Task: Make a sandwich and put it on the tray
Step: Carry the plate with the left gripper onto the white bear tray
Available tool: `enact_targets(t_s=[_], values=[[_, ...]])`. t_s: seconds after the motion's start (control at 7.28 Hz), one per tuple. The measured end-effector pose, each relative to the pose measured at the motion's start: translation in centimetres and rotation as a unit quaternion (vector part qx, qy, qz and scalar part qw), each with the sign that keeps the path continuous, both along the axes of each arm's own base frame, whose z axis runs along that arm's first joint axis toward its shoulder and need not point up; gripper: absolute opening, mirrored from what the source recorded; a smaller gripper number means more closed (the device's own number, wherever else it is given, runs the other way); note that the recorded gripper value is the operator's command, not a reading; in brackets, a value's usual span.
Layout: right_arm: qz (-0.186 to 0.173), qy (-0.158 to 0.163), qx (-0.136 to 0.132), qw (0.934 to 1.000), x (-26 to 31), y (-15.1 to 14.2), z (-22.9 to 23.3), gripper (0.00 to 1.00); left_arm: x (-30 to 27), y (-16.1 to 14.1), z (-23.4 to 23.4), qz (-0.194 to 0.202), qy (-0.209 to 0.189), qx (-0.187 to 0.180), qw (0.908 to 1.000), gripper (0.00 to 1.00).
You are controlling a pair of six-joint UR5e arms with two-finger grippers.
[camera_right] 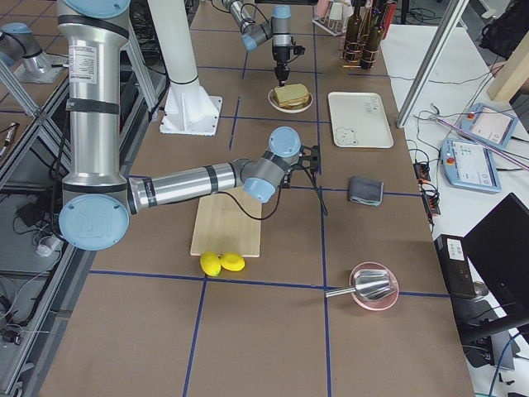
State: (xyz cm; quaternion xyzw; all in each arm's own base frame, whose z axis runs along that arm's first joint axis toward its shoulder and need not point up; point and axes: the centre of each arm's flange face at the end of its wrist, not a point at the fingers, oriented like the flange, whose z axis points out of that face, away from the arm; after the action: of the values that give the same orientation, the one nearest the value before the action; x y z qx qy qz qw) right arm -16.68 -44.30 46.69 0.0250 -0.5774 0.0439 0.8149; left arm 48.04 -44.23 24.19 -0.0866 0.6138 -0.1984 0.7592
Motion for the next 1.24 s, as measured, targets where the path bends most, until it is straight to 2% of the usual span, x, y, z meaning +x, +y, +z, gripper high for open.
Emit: enact_targets(t_s=[0.41,0.69,0.96,1.24], values=[[0.002,-0.002,0.003,1.0,0.4,0.5,-0.5,1.0,2.9,-9.6,0.0,-0.059,-0.031,-0.072,0.9952,0.0],[0.004,-0.003,0.004,1.0,0.6,0.4,-0.7,1.0,4.8,-15.7,0.7,-0.107,-0.056,-0.119,0.9855,0.0],[0.007,-0.003,0.005,1.0,0.8,0.4,-0.8,1.0,5.9,-19.8,1.8,-0.147,-0.059,-0.171,0.9724,0.0],[0.008,-0.003,0.006,0.9999,0.9,0.3,-0.8,1.0,6.7,-21.7,2.6,-0.165,-0.059,-0.183,0.9674,0.0]])
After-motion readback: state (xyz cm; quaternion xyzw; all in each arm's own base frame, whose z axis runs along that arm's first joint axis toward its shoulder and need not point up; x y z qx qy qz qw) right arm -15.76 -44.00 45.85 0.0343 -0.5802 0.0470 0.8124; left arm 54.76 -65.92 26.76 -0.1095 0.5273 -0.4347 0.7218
